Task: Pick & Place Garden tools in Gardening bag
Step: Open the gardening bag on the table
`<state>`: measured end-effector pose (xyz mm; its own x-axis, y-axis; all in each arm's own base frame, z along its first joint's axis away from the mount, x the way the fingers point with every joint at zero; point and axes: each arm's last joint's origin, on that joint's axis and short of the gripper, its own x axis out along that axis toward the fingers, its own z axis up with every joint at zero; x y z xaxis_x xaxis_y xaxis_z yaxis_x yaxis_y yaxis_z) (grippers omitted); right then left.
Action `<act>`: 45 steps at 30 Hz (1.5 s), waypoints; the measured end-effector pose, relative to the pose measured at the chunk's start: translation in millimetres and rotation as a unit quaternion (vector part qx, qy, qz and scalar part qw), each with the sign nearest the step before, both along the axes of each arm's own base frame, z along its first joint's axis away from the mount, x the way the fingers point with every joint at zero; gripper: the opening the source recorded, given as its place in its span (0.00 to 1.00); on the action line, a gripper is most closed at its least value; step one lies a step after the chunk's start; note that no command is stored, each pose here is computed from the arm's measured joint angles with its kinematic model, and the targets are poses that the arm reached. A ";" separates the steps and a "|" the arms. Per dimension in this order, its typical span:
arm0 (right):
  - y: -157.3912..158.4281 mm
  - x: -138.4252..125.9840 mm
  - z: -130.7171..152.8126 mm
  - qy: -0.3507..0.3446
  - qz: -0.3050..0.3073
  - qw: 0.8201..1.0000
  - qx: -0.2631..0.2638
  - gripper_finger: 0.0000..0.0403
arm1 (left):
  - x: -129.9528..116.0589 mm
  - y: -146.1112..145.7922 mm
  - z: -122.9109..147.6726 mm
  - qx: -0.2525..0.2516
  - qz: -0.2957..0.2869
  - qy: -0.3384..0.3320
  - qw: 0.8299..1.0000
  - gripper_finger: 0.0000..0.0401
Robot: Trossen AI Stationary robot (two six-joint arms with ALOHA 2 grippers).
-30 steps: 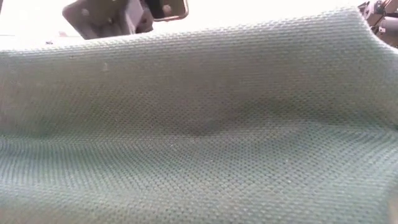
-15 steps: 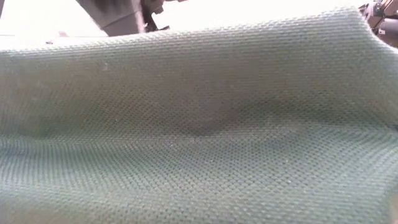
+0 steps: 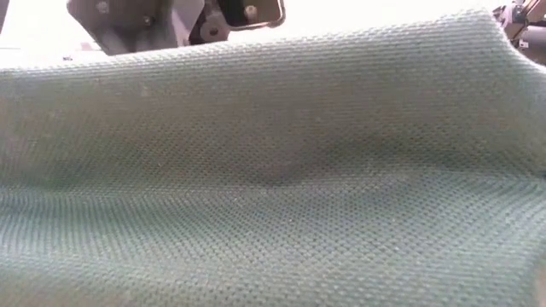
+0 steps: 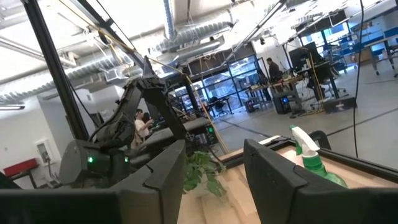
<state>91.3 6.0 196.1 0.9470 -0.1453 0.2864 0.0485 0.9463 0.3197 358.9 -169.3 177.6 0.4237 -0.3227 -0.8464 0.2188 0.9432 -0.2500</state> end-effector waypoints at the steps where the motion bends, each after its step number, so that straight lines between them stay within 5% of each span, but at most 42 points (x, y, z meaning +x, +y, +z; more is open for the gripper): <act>1: 0.0 0.0 0.0 0.000 0.000 1.000 0.000 0.41 | 0.4 -0.2 -1.5 0.000 -0.001 0.002 1.000 0.54; 18: 0.0 0.4 -0.3 0.002 0.000 1.000 0.000 0.41 | 0.2 -1.7 -2.8 0.034 -0.030 -0.018 0.999 0.42; 33: 0.1 0.4 -0.4 0.002 0.000 1.000 0.000 0.41 | -1.4 -2.1 -3.6 0.045 -0.045 -0.017 0.998 0.03; 45: 0.0 0.4 -0.4 0.003 0.000 1.000 0.000 0.41 | -2.3 -1.0 -3.7 0.066 -0.059 -0.016 0.996 0.02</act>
<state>91.7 6.0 195.6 0.9485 -0.1456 0.2812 0.0509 0.9466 0.3185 356.5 -170.3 173.9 0.4173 -0.2584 -0.8712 0.3369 0.9344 -0.1158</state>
